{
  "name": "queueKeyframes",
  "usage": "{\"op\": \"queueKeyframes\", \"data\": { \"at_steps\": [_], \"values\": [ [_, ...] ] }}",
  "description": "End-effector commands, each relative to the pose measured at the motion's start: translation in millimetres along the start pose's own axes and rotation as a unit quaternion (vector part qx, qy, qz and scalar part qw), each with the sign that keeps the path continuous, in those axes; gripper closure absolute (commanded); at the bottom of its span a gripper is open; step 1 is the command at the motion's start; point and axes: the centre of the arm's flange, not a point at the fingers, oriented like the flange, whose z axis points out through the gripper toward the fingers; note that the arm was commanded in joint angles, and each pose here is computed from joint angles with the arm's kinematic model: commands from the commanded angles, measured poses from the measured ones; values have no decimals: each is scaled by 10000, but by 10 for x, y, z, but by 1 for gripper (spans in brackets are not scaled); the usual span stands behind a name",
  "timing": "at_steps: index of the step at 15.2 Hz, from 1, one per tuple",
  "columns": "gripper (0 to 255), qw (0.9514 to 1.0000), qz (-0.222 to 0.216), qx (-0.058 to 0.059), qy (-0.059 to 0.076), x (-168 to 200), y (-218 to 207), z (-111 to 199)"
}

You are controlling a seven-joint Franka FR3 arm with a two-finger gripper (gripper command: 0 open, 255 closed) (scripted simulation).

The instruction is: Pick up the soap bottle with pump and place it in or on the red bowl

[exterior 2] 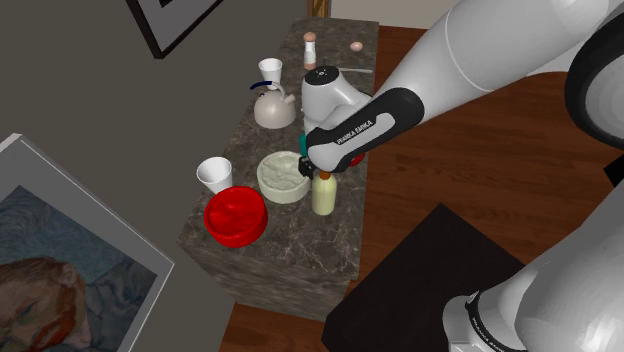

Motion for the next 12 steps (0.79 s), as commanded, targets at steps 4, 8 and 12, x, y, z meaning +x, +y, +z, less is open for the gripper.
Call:
{"op": "queueKeyframes", "data": {
  "at_steps": [4,8,12],
  "values": [
    [255,10000,0,0,0,0,0,0],
    [255,10000,0,0,0,1,0,-1],
    [255,10000,0,0,0,6,10,-105]
  ]
}}
